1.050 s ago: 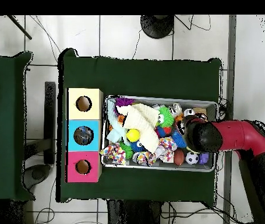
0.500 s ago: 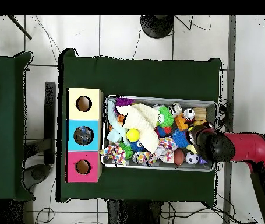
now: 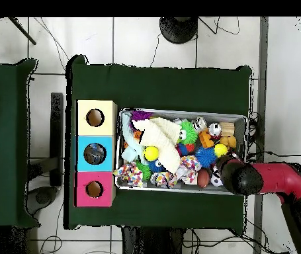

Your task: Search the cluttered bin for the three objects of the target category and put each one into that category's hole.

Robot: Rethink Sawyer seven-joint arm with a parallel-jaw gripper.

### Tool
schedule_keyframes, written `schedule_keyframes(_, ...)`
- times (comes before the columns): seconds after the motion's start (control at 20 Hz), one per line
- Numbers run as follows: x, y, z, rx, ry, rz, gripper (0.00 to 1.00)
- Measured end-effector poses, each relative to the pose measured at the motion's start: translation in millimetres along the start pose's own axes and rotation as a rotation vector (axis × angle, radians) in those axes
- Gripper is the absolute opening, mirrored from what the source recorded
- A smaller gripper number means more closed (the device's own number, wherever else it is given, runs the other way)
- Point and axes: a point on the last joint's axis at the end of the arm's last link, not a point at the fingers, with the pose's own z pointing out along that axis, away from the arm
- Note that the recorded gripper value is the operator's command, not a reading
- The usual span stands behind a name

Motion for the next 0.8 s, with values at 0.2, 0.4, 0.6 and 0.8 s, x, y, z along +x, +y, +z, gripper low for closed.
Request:
schedule_keyframes(0.2,3.4,13,5,-0.014,0.009,-0.028,1.0)
schedule_keyframes(0.4,6.0,22,7,-0.022,0.016,-0.047,1.0)
schedule_keyframes(0.6,5.9,24,8,-0.023,0.018,-0.052,1.0)
schedule_keyframes(0.8,4.5,25,8,-0.023,0.02,-0.055,1.0)
